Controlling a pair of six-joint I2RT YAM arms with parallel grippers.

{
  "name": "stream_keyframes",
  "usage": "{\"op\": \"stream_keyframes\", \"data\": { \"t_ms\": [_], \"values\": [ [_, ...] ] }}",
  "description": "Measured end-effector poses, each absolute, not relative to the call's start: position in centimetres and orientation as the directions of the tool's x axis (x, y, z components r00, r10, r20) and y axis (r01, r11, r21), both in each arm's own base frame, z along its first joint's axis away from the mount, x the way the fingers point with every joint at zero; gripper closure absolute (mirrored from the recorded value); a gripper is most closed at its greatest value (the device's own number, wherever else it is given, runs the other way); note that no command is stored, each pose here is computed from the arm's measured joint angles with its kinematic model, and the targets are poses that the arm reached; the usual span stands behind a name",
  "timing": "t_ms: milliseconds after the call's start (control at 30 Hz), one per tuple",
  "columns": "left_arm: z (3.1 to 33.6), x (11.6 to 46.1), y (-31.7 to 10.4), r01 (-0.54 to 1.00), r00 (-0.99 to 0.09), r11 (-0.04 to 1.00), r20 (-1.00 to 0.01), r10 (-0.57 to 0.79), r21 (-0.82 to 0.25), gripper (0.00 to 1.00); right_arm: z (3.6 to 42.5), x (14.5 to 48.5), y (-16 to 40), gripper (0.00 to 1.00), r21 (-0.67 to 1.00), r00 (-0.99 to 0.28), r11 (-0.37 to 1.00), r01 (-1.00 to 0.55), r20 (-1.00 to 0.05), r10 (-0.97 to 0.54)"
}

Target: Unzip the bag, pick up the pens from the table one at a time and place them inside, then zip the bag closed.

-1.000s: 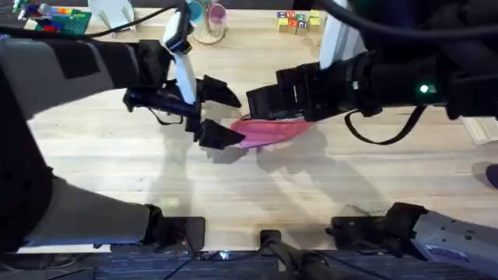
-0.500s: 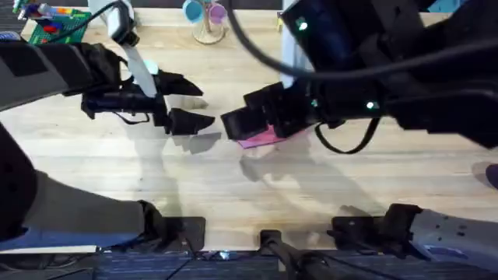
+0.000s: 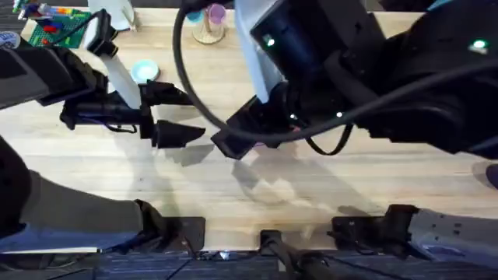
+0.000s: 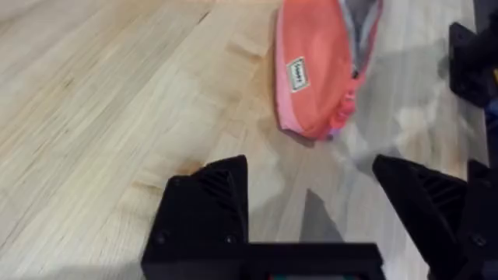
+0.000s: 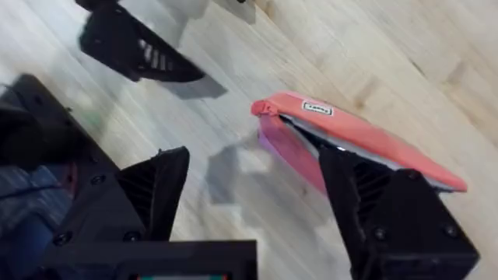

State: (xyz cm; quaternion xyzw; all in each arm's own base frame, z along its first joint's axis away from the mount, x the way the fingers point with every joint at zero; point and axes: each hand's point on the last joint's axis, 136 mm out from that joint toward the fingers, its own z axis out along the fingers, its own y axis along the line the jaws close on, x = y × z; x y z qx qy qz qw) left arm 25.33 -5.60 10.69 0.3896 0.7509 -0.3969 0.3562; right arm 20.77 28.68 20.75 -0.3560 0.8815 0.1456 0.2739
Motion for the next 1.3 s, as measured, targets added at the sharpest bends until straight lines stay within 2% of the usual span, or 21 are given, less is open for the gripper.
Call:
{"op": "stream_keyframes", "data": {
  "t_ms": [167,400,600,833,1067,1300],
  "values": [
    [11.1,24.1,-4.8,0.899,-0.375,0.354,-0.868,0.326,-0.256,0.006,20.5,20.8,28.7,0.006,-0.003,-0.520,0.642,-0.766,-0.585,-0.623],
    [11.0,23.0,-3.7,0.929,-0.296,0.327,-0.879,0.375,-0.174,0.006,20.4,20.8,28.8,0.006,-0.126,-0.347,0.495,-0.859,-0.569,-0.746],
    [10.9,22.7,-3.7,0.951,-0.227,0.288,-0.885,0.407,-0.111,0.006,18.1,20.3,29.8,0.005,-0.198,-0.207,0.338,-0.920,-0.486,-0.849],
    [10.9,22.7,-3.7,0.957,-0.203,0.278,-0.887,0.414,-0.089,0.004,15.0,20.0,30.6,0.005,-0.242,-0.059,0.160,-0.957,-0.377,-0.924],
    [10.9,22.7,-3.7,0.957,-0.203,0.277,-0.888,0.414,-0.089,0.005,13.8,20.1,30.8,0.004,-0.276,0.065,0.027,-0.961,-0.318,-0.946],
    [10.9,22.7,-3.7,0.957,-0.202,0.277,-0.888,0.414,-0.089,0.005,10.9,20.7,31.6,0.005,-0.305,0.250,-0.179,-0.935,-0.215,-0.944]
  ]
}}
